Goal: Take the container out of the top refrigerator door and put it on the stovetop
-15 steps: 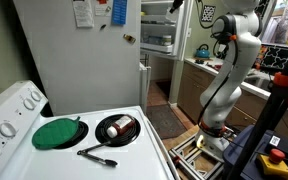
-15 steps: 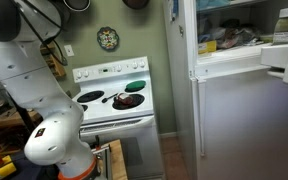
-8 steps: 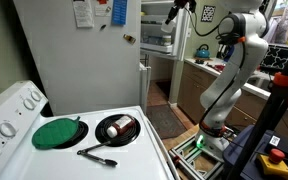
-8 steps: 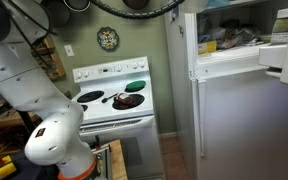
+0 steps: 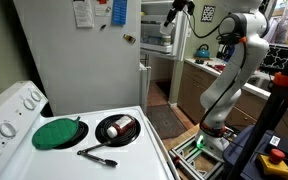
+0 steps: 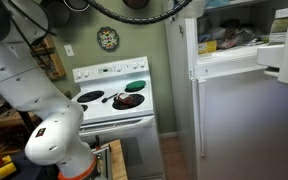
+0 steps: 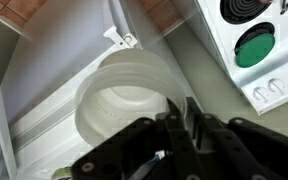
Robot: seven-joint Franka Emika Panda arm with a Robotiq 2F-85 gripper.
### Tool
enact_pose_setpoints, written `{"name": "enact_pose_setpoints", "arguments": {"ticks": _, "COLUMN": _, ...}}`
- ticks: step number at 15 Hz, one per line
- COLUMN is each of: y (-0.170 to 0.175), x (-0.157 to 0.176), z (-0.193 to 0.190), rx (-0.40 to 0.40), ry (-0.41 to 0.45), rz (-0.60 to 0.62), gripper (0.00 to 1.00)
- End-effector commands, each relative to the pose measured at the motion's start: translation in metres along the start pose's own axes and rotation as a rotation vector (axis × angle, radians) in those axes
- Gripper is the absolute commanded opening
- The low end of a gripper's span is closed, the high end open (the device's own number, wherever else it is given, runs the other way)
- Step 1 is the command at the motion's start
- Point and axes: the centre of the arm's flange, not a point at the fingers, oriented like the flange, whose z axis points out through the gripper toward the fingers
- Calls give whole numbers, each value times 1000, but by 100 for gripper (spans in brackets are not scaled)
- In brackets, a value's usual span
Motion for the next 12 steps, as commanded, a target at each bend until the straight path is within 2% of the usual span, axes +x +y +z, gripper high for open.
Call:
{"name": "enact_pose_setpoints", "arguments": {"ticks": 1, "y": -8, "x": -3, "z": 14, "rx": 35, "ry": -18, "rz": -25, "gripper": 5}}
{"name": "enact_pose_setpoints", "arguments": {"ticks": 3, "y": -45, "x": -20, "z": 46, "rx": 114, "ry": -85, "rz": -115, "gripper": 5}}
{"name": "enact_pose_setpoints", "arguments": {"ticks": 7, "y": -101, "x": -56, "z": 90, "rx": 304, "ry": -197, "rz": -221, "gripper": 5}}
{"name": "enact_pose_setpoints", "arguments": {"ticks": 12, "y": -146, "x": -87, "z": 144, "rx": 506, "ry": -371, "rz": -392, "gripper": 5}}
